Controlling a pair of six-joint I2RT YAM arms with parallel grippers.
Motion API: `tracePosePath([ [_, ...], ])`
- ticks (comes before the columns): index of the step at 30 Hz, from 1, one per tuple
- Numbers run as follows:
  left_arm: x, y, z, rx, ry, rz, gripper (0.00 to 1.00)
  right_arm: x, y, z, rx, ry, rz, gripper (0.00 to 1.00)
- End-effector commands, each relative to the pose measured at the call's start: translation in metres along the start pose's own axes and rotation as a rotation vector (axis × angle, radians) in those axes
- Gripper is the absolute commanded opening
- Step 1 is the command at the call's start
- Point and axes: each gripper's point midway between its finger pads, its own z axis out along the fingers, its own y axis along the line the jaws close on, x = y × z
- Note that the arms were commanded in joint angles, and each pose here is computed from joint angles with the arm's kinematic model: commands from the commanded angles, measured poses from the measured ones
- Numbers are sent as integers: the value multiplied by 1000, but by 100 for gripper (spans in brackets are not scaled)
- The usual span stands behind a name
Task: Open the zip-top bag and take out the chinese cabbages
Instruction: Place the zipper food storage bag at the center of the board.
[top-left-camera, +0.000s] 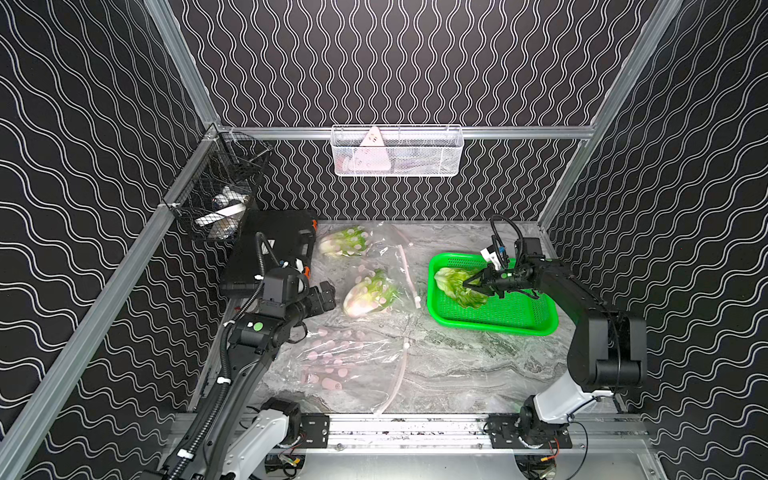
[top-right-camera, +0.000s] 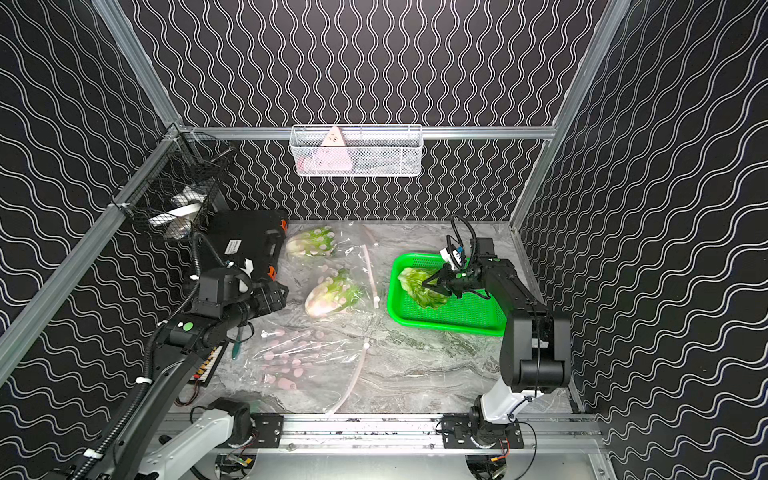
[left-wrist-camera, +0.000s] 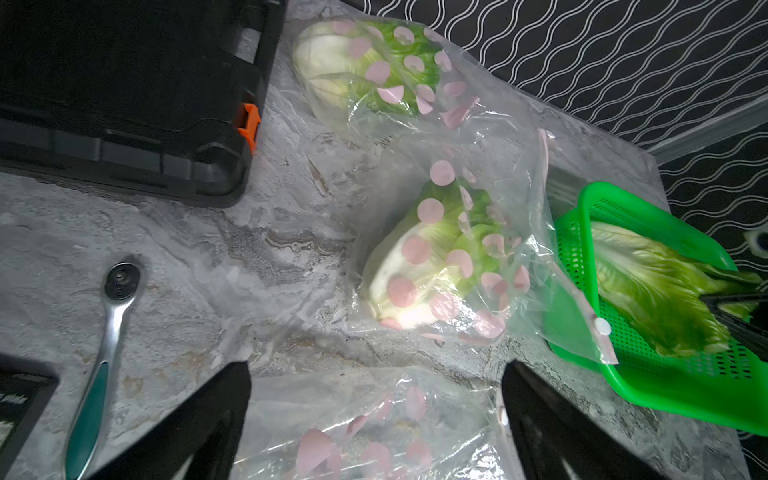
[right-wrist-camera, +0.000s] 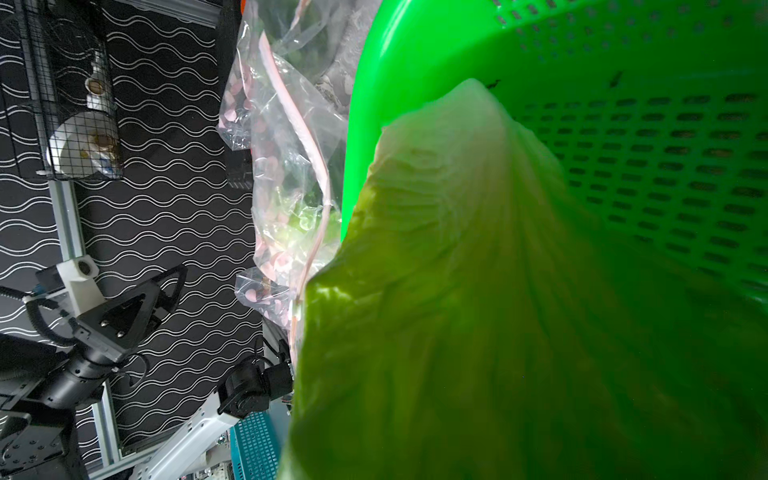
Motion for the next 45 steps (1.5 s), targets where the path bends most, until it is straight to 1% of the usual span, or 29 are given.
tracePosePath([
  [1, 0, -17, 5, 99, 11, 16, 99, -9, -6, 1, 29, -7, -25, 7],
  [5, 11, -18, 12, 114, 55, 7, 99, -26, -21, 5, 104, -18, -19, 22],
  [9, 22, -17, 18, 127, 93, 5, 99, -41, -43, 9, 206, -28, -3, 52],
  [10, 23, -17, 18, 130, 99, 5, 99, -45, -51, 9, 245, -38, 1, 58],
  [14, 30, -18, 21, 143, 128, 10, 99, -61, -74, 0, 409, -70, -4, 74],
  [15, 31, -19, 21, 146, 132, 11, 99, -64, -79, -4, 452, -76, -4, 76],
  [19, 34, -22, 23, 158, 159, -9, 99, -79, -84, -29, 601, -132, -17, 80],
  [22, 39, -29, 27, 191, 186, -74, 99, -87, -83, -50, 695, -181, -18, 82],
  [25, 49, -39, 31, 217, 213, -138, 99, -94, -77, -76, 791, -272, -32, 82],
  [27, 56, -49, 33, 218, 223, -156, 99, -94, -65, -88, 816, -343, -68, 82],
  [28, 60, -58, 34, 228, 225, -157, 99, -93, -55, -91, 796, -376, -92, 82],
  [32, 77, -90, 40, 233, 242, -179, 99, -79, -11, -95, 612, -454, -155, 81],
  [34, 84, -104, 45, 255, 255, -243, 99, -70, 7, -95, 529, -456, -187, 79],
  [38, 96, -122, 62, 299, 269, -415, 99, -48, 41, -94, 379, -438, -250, 77],
  [41, 102, -132, 74, 307, 276, -484, 99, -33, 57, -93, 325, -426, -297, 76],
  [45, 103, -150, 86, 326, 272, -569, 99, -21, 65, -92, 310, -415, -317, 75],
])
